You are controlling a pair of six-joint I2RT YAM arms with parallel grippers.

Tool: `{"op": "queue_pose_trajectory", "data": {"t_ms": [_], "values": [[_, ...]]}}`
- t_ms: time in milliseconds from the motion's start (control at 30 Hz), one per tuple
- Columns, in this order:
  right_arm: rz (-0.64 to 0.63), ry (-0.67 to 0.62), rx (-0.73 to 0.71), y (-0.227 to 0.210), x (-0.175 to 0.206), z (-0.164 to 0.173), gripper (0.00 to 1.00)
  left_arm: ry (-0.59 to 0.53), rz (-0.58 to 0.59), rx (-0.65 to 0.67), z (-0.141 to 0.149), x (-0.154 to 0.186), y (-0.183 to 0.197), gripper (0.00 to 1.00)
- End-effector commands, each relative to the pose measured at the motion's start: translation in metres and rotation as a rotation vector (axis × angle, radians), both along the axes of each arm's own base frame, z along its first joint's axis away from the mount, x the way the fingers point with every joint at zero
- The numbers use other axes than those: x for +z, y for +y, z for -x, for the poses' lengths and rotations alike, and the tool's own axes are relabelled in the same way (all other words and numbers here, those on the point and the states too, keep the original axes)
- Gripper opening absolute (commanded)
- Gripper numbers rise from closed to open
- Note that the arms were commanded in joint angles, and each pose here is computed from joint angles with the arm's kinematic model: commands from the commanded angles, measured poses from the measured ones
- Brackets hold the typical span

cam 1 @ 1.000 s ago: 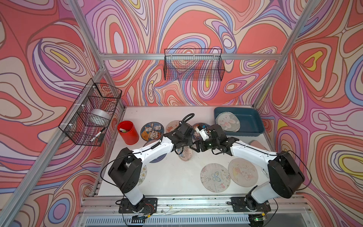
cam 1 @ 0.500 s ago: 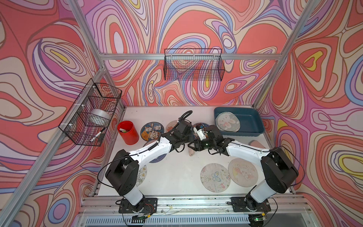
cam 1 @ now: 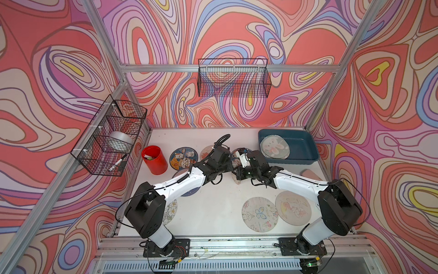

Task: Put the coasters into the storage box
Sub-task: Pick up the coaster from the center of the board, then place the coaster in the storage box.

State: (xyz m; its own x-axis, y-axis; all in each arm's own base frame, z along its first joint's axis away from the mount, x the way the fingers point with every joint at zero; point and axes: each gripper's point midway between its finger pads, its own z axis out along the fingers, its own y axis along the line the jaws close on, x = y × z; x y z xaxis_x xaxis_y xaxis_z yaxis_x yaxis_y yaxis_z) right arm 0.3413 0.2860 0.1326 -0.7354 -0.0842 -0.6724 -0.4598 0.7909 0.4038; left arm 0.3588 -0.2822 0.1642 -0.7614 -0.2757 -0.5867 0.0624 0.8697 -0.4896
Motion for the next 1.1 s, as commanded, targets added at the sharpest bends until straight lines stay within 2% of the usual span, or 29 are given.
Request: {"op": "queue_pose_trajectory", "data": {"t_ms": [0, 100, 233, 467, 667, 867, 1067], "values": [[0.073, -0.109, -0.126, -0.024, 0.028, -0.022, 0.0, -0.019, -0.006, 0.016, 0.003, 0.007, 0.011, 0.72], [0.128, -0.14, -0.173, -0.035, 0.036, -0.03, 0.0, -0.032, -0.02, 0.021, 0.004, 0.009, 0.016, 0.87], [0.17, -0.175, -0.227, -0.048, 0.053, -0.044, 0.0, -0.058, -0.045, 0.03, 0.008, 0.014, 0.026, 0.94], [0.157, -0.21, -0.35, -0.09, 0.087, -0.077, 0.0, -0.122, -0.066, 0.039, 0.017, 0.024, 0.043, 0.95], [0.162, -0.231, -0.481, -0.141, 0.109, -0.105, 0.0, -0.122, -0.067, 0.013, 0.022, 0.02, 0.043, 0.95], [0.2, -0.208, -0.595, -0.187, 0.106, -0.133, 0.0, -0.087, -0.039, -0.066, 0.031, 0.005, 0.031, 0.95], [0.229, -0.192, -0.638, -0.208, 0.093, -0.156, 0.0, -0.039, -0.04, -0.091, 0.039, -0.012, 0.029, 0.95]]}}
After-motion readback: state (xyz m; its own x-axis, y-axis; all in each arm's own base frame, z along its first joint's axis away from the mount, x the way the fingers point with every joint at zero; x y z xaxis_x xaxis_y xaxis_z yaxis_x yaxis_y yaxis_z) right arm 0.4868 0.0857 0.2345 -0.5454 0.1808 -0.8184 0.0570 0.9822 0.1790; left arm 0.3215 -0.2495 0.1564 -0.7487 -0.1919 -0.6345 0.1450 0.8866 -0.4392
